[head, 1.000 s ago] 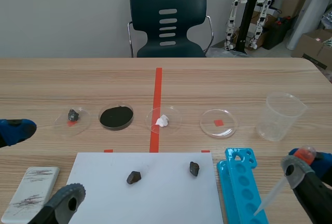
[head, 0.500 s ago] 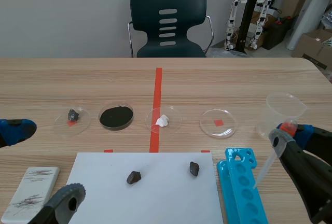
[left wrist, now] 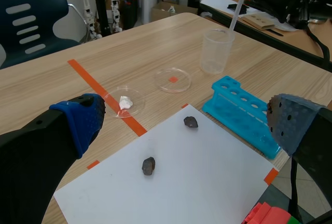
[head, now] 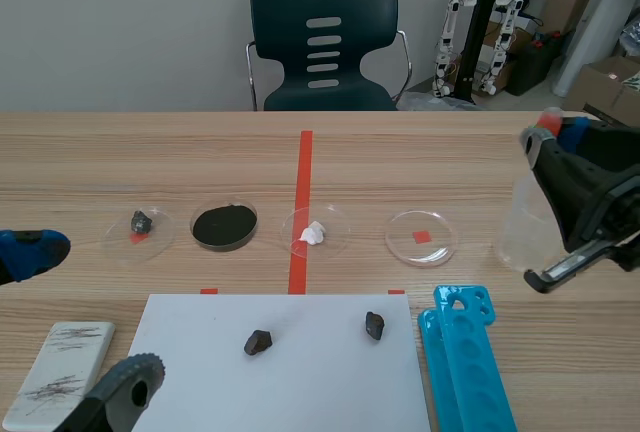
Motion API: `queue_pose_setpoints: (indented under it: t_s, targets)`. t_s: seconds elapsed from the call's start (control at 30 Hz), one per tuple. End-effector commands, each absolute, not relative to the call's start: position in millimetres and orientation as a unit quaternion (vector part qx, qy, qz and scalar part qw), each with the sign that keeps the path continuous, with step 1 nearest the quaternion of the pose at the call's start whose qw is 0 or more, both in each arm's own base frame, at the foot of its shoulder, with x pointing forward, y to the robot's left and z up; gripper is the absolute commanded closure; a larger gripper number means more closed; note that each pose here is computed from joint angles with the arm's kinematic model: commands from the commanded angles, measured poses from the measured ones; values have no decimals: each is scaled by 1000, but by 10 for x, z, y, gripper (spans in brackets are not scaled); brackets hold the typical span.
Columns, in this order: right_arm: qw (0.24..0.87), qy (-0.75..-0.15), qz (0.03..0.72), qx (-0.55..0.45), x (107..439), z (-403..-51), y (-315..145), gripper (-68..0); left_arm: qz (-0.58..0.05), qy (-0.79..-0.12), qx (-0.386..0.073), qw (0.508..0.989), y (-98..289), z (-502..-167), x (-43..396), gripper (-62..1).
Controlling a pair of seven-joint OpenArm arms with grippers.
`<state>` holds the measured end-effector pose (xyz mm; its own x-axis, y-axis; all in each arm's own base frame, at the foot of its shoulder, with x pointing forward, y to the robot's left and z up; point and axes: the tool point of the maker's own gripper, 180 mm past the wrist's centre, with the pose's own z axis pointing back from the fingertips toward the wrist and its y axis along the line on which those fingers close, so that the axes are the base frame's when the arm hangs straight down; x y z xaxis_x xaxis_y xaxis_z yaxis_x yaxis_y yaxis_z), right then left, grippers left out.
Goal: Draw acid from the petri dish
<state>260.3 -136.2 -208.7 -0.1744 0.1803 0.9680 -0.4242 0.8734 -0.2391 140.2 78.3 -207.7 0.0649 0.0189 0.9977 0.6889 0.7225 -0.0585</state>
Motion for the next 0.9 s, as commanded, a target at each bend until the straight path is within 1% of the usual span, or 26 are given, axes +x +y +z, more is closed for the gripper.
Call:
queue_pose_setpoints:
  t_s: [0.0,0.2,0.37,0.53,0.7,0.87]
  targets:
    - [627,-738,234,86,2713,-2050,-1360,-77,-244,-652,-285,659,753,-1958,1421,-623]
    - [624,-744,220,99,3076,-2151,-1360,-77,-244,-652,-285,659,753,-1958,1421,-623]
    - [631,-742,196,115,3286,-2267,-1285,-76,-244,-652,-285,659,753,-1958,1421,-623]
    - [640,-727,206,136,3337,-2441,-1057,-76,-244,-652,-285,659,753,-1958,1421,-623]
    - [648,-715,221,140,3308,-2592,-844,-76,-244,-652,-285,659,753,-1958,1421,-623]
    - [661,-707,210,136,3342,-2735,-802,-76,-244,-652,-285,659,753,-1958,1421,-623]
